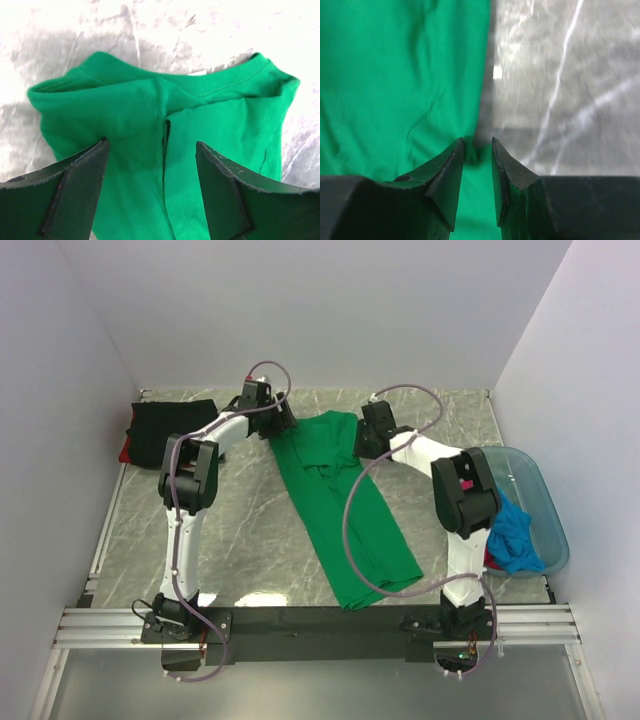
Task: Fold and stack the t-shirts
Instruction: Fold the tshirt
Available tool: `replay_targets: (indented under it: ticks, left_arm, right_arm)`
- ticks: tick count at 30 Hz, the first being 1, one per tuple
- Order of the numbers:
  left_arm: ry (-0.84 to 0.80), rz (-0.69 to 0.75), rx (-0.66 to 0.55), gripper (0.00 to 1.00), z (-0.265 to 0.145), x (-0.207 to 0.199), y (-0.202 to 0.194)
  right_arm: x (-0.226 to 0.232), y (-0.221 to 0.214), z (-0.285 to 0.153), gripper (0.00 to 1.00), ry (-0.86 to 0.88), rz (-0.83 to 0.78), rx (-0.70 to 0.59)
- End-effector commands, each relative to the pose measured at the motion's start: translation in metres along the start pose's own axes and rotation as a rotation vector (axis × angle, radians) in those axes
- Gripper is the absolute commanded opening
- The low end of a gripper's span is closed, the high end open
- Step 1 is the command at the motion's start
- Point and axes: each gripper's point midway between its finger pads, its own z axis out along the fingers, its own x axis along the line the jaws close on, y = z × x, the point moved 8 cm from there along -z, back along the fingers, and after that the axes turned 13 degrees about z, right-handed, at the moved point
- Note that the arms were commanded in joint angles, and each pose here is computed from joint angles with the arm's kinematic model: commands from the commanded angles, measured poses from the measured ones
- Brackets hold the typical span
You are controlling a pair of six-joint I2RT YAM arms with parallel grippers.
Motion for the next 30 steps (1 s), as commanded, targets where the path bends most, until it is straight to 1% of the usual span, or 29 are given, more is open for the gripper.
replay_targets:
  ticks: [1, 2, 3, 4, 5, 6, 7, 8, 9, 10, 11, 12, 14, 15, 17, 21, 26, 30]
  left_arm:
    - [-0.016, 0.066, -0.033, 0.76, 0.004, -0.005, 0.015]
    - [-0.019, 0.074, -0.048, 0.76, 0.002, -0.008, 0.023]
    - [-0.016, 0.076, -0.046, 0.76, 0.005, -0.007, 0.023]
    - [-0.021, 0.087, -0.054, 0.76, 0.005, -0.009, 0.026]
    - [-0.024, 0.090, -0.059, 0.76, 0.006, -0.009, 0.029]
    - [-0.026, 0.094, -0.065, 0.76, 0.006, -0.009, 0.031]
    - [-0.032, 0.098, -0.065, 0.76, 0.007, -0.010, 0.031]
    - [-0.036, 0.101, -0.066, 0.76, 0.008, -0.010, 0.032]
    - [-0.035, 0.102, -0.060, 0.76, 0.010, -0.009, 0.030]
    - [-0.038, 0.102, -0.061, 0.76, 0.010, -0.010, 0.031]
    - [-0.038, 0.104, -0.059, 0.76, 0.011, -0.009, 0.030]
    - [-0.040, 0.103, -0.057, 0.76, 0.010, -0.010, 0.029]
    - [-0.037, 0.099, -0.048, 0.76, 0.010, -0.008, 0.022]
    - [-0.042, 0.106, -0.068, 0.76, 0.002, -0.015, 0.026]
    - [-0.049, 0.117, -0.093, 0.77, -0.007, -0.021, 0.027]
    - [-0.059, 0.134, -0.120, 0.77, -0.021, -0.035, 0.026]
    - [-0.064, 0.178, -0.123, 0.77, -0.032, -0.059, 0.015]
    - [-0.066, 0.189, -0.112, 0.77, -0.035, -0.069, 0.005]
  right_arm:
    - [0.026, 0.030, -0.054, 0.37, 0.136, -0.040, -0.127]
    - [0.025, 0.028, -0.060, 0.39, 0.134, -0.047, -0.134]
    - [0.016, 0.017, -0.064, 0.40, 0.094, -0.059, -0.126]
    - [0.021, 0.016, -0.085, 0.40, 0.119, -0.069, -0.158]
    - [0.011, -0.002, -0.088, 0.40, 0.092, -0.085, -0.137]
    - [0.008, -0.010, -0.097, 0.41, 0.088, -0.087, -0.139]
    - [0.015, -0.016, -0.119, 0.41, 0.116, -0.101, -0.171]
    - [0.013, -0.025, -0.127, 0.41, 0.113, -0.107, -0.168]
    - [0.000, -0.045, -0.128, 0.41, 0.077, -0.110, -0.133]
    - [0.001, -0.050, -0.142, 0.41, 0.088, -0.106, -0.154]
    - [-0.007, -0.071, -0.144, 0.41, 0.073, -0.125, -0.114]
    - [-0.012, -0.082, -0.147, 0.41, 0.064, -0.114, -0.096]
    - [-0.019, -0.095, -0.156, 0.41, 0.055, -0.108, -0.097]
    - [-0.029, -0.113, -0.156, 0.41, 0.031, -0.111, -0.063]
    - [-0.042, -0.127, -0.163, 0.41, 0.020, -0.105, -0.054]
    - [-0.055, -0.145, -0.178, 0.41, 0.028, -0.082, -0.035]
    - [-0.073, -0.167, -0.182, 0.41, -0.047, -0.077, 0.029]
    - [-0.075, -0.186, -0.180, 0.41, -0.063, -0.087, 0.078]
